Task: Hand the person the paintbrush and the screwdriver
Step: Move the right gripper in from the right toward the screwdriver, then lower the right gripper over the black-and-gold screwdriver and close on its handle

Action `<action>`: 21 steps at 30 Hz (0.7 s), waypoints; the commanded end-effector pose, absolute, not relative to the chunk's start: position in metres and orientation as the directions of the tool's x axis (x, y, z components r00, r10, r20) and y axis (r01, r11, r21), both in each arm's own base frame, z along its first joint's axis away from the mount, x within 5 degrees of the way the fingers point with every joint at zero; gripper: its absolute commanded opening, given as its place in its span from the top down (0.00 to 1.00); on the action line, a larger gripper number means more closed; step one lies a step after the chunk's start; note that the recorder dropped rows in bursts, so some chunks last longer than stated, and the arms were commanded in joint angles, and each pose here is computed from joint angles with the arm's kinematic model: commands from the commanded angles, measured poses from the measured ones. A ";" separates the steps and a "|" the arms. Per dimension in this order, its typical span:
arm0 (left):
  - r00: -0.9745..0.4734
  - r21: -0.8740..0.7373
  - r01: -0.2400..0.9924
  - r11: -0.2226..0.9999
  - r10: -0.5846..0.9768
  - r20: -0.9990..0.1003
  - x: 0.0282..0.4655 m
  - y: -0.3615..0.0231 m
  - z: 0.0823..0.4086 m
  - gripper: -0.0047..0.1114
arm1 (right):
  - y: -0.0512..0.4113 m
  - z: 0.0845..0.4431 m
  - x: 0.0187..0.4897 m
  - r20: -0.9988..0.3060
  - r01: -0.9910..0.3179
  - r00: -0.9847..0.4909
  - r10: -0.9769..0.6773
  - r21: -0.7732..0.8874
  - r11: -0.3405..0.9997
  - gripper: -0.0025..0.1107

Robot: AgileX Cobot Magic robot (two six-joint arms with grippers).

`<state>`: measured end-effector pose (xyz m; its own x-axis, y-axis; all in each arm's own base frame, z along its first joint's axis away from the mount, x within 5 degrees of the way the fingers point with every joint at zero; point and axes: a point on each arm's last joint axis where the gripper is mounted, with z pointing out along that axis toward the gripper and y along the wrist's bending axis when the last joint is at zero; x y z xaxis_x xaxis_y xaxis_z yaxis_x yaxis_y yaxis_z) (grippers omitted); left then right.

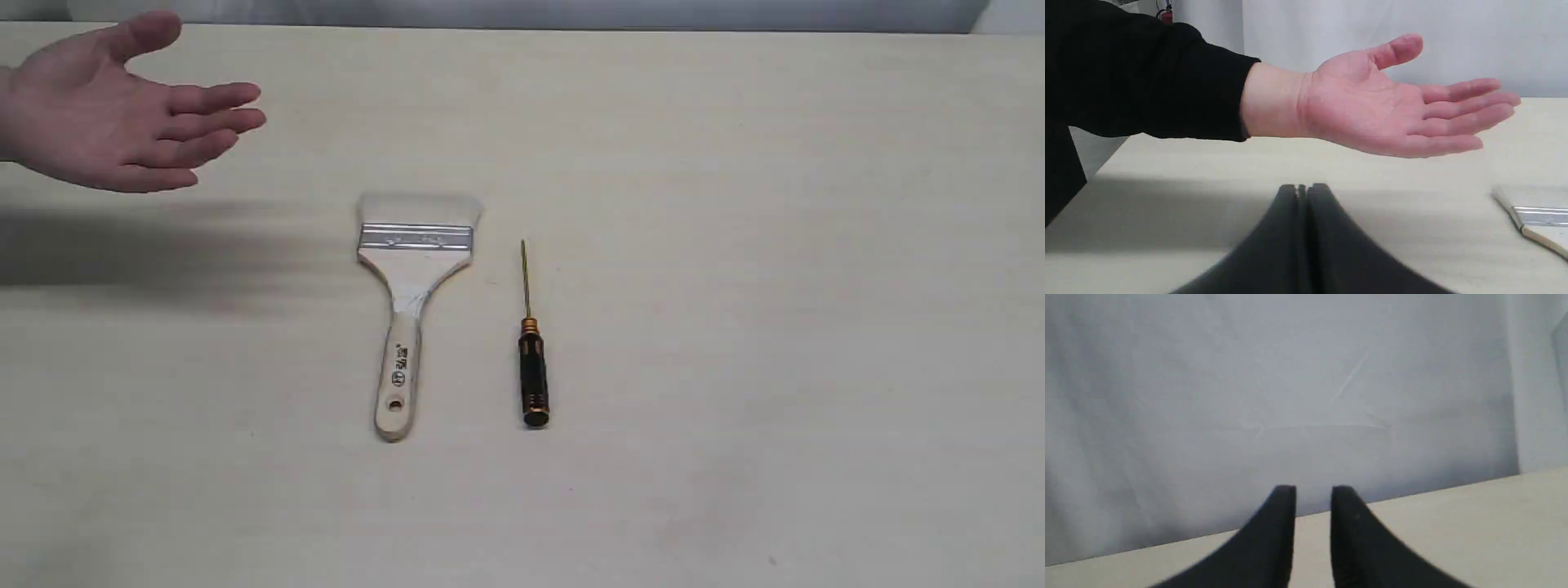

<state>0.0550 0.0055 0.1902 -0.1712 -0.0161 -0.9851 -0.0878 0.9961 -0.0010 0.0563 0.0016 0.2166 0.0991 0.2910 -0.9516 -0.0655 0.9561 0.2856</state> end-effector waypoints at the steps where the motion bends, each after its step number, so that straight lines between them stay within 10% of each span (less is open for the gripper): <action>1: -0.160 -0.004 -0.082 0.997 -0.017 -0.987 0.055 0.005 0.191 0.96 | 0.006 0.224 0.054 -0.934 -0.187 0.153 0.322 0.293 0.938 0.67; 4: -0.160 -0.004 -0.082 0.997 -0.017 -0.987 0.055 0.005 0.191 0.96 | 0.013 0.227 0.054 -0.945 -0.297 0.145 0.292 0.240 0.924 0.54; 21: -0.162 -0.008 -0.082 0.997 -0.021 -0.987 0.055 0.005 0.190 0.96 | 0.135 0.281 0.185 -0.870 -0.579 -0.428 -0.244 0.057 0.813 0.55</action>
<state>0.0550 0.0055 0.1902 -0.1712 -0.0161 -0.9851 -0.0878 0.9961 -0.0010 0.1733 0.1234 0.2855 -0.3695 -0.1755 -0.9125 -0.5626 0.8238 0.0694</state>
